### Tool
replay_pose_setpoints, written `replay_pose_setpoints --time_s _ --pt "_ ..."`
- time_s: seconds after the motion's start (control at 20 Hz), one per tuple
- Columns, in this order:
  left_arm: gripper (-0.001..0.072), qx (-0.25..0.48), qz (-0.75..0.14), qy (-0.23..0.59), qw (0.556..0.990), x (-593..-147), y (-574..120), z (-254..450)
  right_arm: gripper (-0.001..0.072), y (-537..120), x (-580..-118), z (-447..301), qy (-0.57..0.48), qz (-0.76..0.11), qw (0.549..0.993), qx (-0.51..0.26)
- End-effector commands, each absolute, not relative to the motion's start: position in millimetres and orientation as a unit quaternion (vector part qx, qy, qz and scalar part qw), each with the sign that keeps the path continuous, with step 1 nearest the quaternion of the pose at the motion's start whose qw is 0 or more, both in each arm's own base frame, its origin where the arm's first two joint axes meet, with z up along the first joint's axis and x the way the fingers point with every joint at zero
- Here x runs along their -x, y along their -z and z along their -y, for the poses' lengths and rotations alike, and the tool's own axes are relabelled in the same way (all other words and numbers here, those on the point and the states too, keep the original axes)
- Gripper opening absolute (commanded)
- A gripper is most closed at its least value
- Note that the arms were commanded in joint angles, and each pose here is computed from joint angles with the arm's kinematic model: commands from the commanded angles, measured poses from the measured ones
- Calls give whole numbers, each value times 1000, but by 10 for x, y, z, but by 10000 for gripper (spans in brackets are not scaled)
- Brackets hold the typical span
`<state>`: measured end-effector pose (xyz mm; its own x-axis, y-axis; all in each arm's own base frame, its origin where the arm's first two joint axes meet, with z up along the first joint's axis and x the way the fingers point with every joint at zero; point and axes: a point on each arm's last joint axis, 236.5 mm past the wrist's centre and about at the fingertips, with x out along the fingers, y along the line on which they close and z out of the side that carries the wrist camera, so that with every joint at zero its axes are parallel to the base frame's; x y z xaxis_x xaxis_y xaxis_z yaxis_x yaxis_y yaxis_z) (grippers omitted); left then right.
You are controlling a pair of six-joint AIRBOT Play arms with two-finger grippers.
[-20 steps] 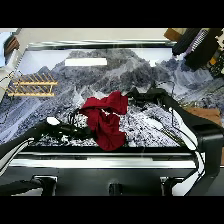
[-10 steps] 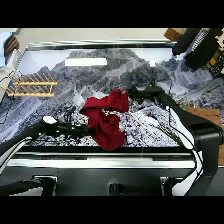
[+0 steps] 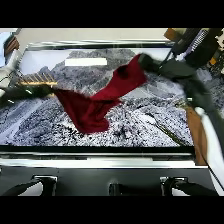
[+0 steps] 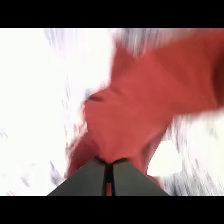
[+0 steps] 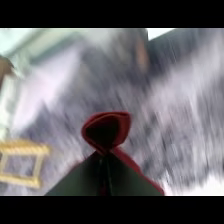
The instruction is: Fold the clothes and pants, and hang the long-sleeved shirts on hangers.
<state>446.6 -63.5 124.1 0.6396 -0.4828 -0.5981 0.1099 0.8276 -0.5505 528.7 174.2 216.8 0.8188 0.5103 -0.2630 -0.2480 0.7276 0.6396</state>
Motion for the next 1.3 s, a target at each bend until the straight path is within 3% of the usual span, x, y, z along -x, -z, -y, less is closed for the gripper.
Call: replay_pose_setpoints --time_s 0.0,0.3,0.45,0.55,0.7,0.85,1.05,1.25 --pt "11 157 -252 113 948 -4502 -2728 64 30 -3566 -4586 -1481 -226 -68 940 -246" --pt "12 90 -30 -12 995 -3498 -4699 -335 30 -5128 -2877 -1153 -263 118 924 -251" --pt "12 84 28 -56 995 -2969 -5054 -433 30 -5490 -2243 -946 -263 177 906 -281" --pt "11 87 28 -51 994 -2895 -5065 -388 30 -5516 -2155 -876 -254 182 904 -291" --pt "11 105 -36 -23 994 -3140 -4733 -287 30 -5304 -2556 -829 -219 146 918 -297" --pt "12 121 -147 23 981 -3675 -4011 -108 30 -4698 -3452 -941 -184 52 933 -304" --pt "12 144 -309 46 939 -4539 -2613 84 31 -3072 -4768 -1207 -128 -150 923 -331" --pt "12 159 -454 50 875 -5156 -1025 291 31 -1276 -5587 -1305 -55 -290 886 -357"
